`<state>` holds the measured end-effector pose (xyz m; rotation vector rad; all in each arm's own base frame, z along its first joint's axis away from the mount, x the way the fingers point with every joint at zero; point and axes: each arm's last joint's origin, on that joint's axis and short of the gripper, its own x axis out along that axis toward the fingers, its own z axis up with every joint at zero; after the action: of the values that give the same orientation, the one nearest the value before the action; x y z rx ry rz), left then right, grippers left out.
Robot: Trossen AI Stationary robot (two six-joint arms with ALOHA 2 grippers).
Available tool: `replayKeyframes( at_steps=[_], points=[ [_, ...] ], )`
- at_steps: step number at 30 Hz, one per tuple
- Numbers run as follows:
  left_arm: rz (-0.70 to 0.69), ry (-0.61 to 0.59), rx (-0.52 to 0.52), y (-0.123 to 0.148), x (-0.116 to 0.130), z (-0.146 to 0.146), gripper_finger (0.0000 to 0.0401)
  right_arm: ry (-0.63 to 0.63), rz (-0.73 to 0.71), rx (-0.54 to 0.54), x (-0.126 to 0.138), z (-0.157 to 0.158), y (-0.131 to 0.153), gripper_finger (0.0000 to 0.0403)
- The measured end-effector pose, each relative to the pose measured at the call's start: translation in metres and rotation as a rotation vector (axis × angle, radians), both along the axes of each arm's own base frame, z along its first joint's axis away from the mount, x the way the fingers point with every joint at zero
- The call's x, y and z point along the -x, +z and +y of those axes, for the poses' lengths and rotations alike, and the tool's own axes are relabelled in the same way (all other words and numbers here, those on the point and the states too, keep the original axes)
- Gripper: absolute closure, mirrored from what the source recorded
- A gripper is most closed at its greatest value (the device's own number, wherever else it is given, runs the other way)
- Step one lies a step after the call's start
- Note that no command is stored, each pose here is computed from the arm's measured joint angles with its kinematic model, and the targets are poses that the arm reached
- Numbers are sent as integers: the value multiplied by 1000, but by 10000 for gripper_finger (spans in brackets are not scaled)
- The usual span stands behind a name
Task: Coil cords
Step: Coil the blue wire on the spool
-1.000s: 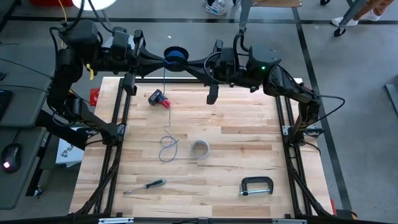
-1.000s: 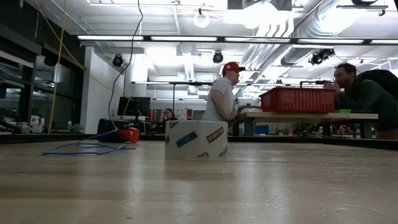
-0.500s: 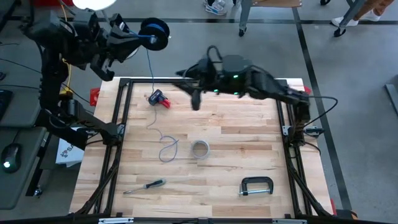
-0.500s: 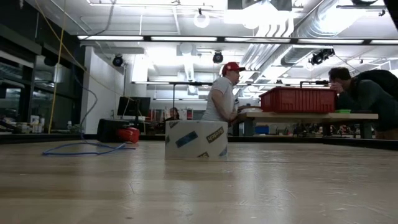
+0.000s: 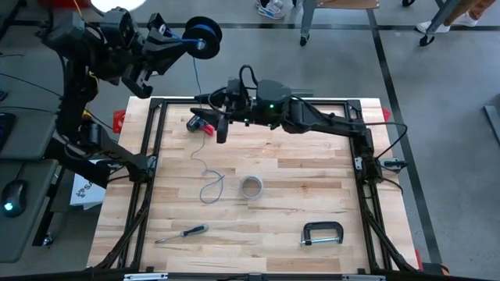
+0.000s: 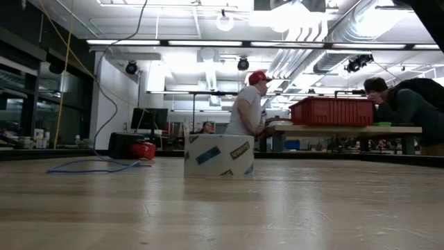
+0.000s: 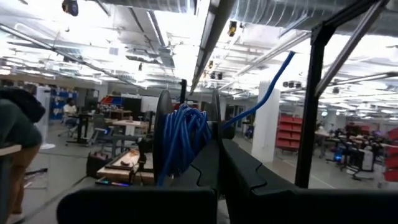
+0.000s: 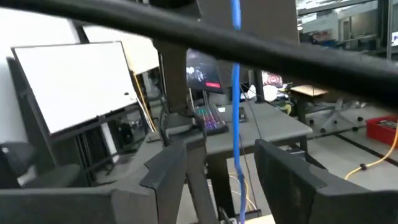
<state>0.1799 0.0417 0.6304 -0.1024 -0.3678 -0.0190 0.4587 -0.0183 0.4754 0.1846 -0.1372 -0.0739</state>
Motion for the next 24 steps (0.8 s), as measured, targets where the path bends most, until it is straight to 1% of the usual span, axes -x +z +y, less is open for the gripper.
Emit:
replayKeyframes(
  at_steps=[4,10,12,13,16,17,21,24],
  points=[
    [-5,-8,0,0,-1,0,401,-1,12,8,-1,0,-2,224],
    [-10,-5,-7,1,2,-1,401,-3,20,28,4,0,2,265],
    [-11,-5,-7,1,2,-1,401,-4,27,31,4,0,2,290],
    [-10,-5,-8,1,2,-1,401,-4,34,31,4,0,1,308],
    [-6,8,-28,1,4,-1,401,0,54,32,4,2,-1,380],
    [-2,18,-30,1,4,-1,401,0,58,38,4,4,-1,390],
    [6,60,-31,1,13,0,401,7,92,45,7,11,-1,400],
    [42,92,11,-1,23,2,401,20,152,64,16,17,1,400]
  ],
)
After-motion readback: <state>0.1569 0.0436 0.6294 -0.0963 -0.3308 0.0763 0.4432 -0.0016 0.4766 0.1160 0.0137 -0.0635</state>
